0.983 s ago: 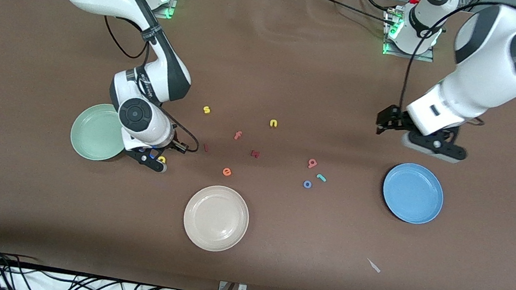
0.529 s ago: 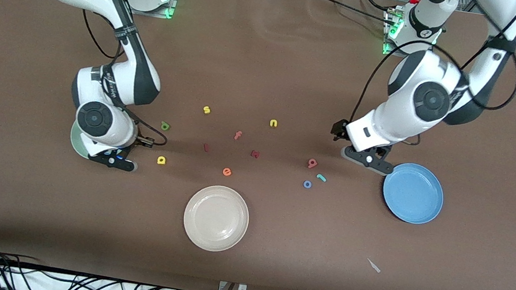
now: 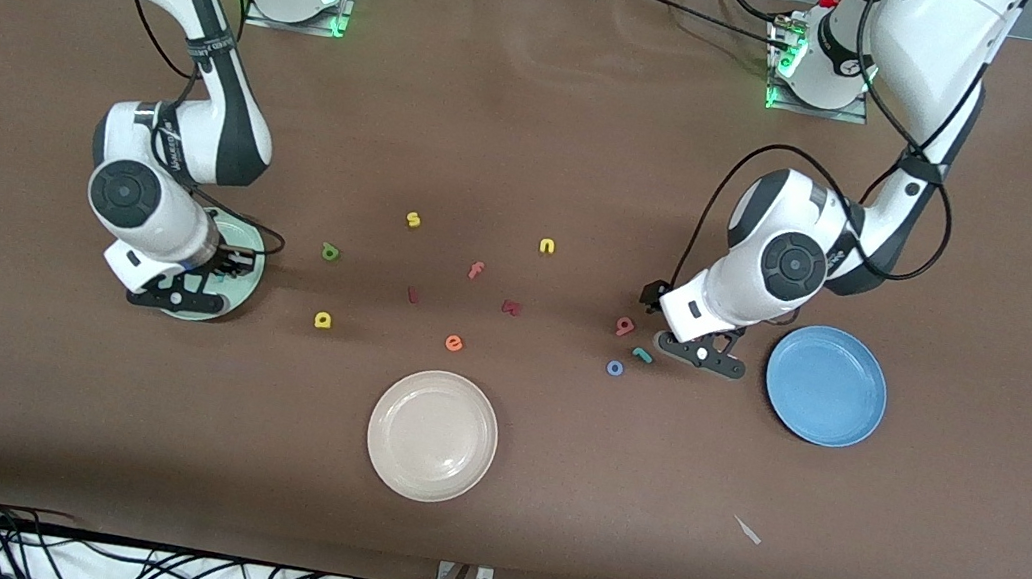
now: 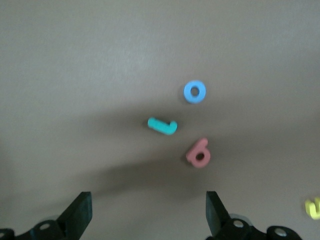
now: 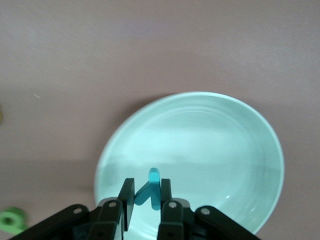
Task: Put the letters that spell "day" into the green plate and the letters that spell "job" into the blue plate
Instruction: 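Place the cyan letter in the green plate while the left gripper reaches letters, then grasp the cyan hook and green letter with the left and right grippers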
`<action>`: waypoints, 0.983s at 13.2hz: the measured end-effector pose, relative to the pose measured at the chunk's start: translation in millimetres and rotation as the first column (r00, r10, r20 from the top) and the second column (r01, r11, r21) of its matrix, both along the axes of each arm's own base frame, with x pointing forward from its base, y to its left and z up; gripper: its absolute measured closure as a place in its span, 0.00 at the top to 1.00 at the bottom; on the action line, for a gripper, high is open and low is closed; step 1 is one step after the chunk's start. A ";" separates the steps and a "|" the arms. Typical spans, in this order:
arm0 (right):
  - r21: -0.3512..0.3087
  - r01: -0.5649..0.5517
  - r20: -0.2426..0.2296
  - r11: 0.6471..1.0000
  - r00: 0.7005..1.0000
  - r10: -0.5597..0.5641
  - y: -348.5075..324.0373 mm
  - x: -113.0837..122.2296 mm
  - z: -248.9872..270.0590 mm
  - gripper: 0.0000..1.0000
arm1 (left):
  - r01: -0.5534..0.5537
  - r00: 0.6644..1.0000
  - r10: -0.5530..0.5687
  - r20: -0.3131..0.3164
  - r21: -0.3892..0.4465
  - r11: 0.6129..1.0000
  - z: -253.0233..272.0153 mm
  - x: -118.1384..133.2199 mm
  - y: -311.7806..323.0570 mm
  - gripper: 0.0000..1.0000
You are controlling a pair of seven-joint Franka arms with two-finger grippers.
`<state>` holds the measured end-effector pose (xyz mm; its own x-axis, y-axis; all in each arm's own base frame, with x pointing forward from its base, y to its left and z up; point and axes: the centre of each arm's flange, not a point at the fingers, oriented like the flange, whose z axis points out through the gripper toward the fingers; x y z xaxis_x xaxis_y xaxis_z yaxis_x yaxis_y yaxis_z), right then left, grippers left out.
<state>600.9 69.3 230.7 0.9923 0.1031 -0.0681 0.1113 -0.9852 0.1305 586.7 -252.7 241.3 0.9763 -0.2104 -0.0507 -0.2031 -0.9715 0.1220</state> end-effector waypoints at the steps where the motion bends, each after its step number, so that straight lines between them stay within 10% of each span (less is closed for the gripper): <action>1: 0.014 -0.018 0.000 1.000 1.000 0.018 -10.6 -6.9 -5.5 0.25 | -0.005 1.000 0.005 0.015 0.003 1.000 -7.2 3.9 0.7 1.00; 4: 0.053 -0.024 -0.009 0.998 1.000 0.024 -19.9 -14.2 -11.5 0.31 | -0.007 0.999 0.006 0.051 0.009 1.000 -29.6 13.0 -4.9 1.00; 10: 0.113 0.070 -0.018 0.991 0.997 -0.069 12.2 -14.9 3.6 0.93 | 0.018 0.995 -0.022 0.099 0.034 0.999 -66.8 14.5 -25.2 0.96; 13: 0.123 0.154 -0.040 0.980 0.988 -0.150 58.5 -25.4 6.5 1.00 | 0.023 0.995 -0.027 0.097 0.044 0.999 -73.5 13.9 -27.1 0.93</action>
